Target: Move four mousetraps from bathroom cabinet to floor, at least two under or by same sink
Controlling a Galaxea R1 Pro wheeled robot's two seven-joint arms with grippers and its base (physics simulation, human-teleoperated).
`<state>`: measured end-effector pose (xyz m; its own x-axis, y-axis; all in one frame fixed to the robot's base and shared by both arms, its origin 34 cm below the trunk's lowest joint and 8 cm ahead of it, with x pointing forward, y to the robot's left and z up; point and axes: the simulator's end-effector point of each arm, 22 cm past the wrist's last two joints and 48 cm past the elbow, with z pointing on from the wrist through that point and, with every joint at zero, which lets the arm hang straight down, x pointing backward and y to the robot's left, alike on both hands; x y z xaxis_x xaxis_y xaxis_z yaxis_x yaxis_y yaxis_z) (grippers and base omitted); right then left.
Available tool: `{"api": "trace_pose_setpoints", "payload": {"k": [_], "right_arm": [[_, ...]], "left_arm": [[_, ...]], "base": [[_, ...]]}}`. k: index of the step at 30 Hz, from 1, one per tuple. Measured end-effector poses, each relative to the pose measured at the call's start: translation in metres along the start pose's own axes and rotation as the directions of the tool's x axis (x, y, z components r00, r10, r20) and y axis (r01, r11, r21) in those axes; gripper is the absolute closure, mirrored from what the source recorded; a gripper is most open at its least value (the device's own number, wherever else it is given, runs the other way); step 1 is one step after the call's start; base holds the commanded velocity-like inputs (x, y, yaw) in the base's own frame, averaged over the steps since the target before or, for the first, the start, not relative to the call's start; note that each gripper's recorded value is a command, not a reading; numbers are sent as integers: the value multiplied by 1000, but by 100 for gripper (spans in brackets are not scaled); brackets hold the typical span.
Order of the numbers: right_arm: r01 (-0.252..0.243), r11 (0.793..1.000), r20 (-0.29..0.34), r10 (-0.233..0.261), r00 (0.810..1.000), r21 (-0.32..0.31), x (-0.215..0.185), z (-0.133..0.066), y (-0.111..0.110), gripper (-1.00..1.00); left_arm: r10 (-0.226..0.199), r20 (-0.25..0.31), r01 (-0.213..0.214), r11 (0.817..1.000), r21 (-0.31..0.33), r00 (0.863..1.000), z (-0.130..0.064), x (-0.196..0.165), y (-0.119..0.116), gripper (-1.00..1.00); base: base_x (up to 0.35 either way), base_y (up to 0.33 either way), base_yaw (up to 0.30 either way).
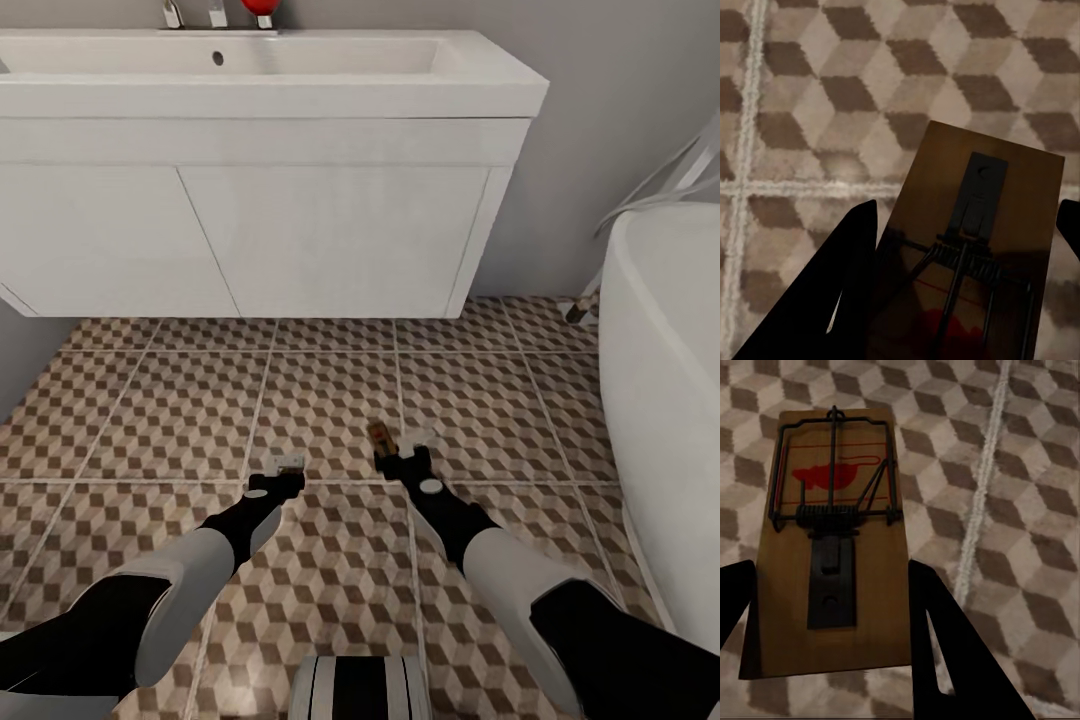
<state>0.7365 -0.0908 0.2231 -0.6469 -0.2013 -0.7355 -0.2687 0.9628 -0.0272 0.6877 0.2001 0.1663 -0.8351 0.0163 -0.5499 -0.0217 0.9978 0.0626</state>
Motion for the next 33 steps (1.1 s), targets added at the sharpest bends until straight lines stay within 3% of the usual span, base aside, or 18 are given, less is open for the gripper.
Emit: {"api": "trace_pose_setpoints", "payload": {"k": [3,8,11,15,23,28,33], "right_arm": [[-1,1000,0,1,1000,0,6,-1,0,100],[-4,1000,25,4,1000,1,6,-3,0,100],[-14,1000,31,15,999,-5,24,-9,5,100],[-17,1000,26,17,1000,-6,32,-11,7,100],[-16,1000,25,16,1000,-4,34,-12,5,100],[-16,1000,25,16,1000,-4,34,-12,5,100],[-16,1000,26,16,1000,-4,34,-12,5,100]], "left_arm": [[-3,17,3,1000,0,1000,0,-4,0,100],[-17,92,17,1000,1,996,-1,-17,0,100],[-33,178,33,999,3,984,-5,-21,1,100],[-42,226,42,999,4,973,-9,-17,2,100],[-45,258,46,999,3,965,-13,-13,4,100],[-56,311,57,998,7,949,-18,-12,5,100],[-58,323,58,998,10,945,-21,-7,4,100]], "base": [[0,0,0],[0,0,0],[0,0,0],[0,0,0],[0,0,0],[0,0,0],[0,0,0]]}}
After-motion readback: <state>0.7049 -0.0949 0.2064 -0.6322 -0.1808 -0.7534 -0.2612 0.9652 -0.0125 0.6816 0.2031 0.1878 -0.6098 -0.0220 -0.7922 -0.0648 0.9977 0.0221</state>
